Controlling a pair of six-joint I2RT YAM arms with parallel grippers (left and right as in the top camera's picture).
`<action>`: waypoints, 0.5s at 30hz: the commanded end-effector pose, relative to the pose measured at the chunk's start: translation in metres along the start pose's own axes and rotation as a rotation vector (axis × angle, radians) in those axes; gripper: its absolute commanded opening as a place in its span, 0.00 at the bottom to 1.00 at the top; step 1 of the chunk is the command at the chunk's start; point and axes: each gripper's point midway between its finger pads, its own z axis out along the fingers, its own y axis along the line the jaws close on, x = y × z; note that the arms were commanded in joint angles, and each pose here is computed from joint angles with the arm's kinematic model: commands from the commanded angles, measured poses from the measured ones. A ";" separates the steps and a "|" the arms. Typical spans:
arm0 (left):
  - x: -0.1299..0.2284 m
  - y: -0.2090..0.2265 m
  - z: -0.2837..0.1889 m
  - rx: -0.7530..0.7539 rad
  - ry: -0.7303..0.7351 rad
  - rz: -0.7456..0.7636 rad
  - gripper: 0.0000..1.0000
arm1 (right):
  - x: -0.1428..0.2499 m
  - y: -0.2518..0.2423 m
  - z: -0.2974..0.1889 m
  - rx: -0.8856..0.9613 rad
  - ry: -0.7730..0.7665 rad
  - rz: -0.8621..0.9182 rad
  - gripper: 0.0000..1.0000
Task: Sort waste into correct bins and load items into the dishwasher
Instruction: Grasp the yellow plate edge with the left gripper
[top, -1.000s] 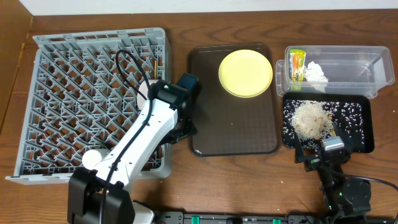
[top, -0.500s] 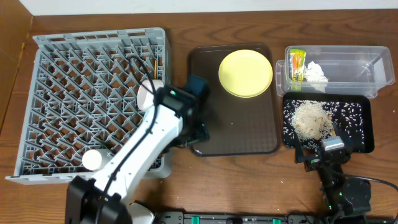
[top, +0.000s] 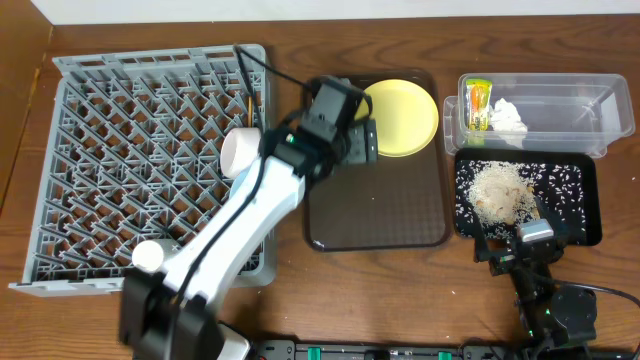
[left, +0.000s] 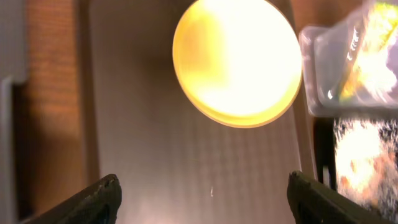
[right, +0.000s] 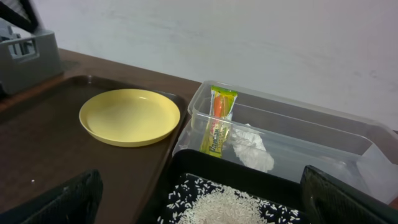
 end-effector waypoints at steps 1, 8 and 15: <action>-0.003 0.010 0.057 0.032 0.104 0.015 0.83 | 0.002 -0.003 0.000 0.015 0.008 0.012 0.99; -0.008 0.009 0.127 0.013 0.167 0.062 0.83 | 0.002 -0.003 0.000 0.015 0.008 0.012 0.99; 0.005 0.018 0.178 0.000 0.184 0.059 0.78 | 0.002 -0.003 0.000 0.015 0.008 0.012 0.99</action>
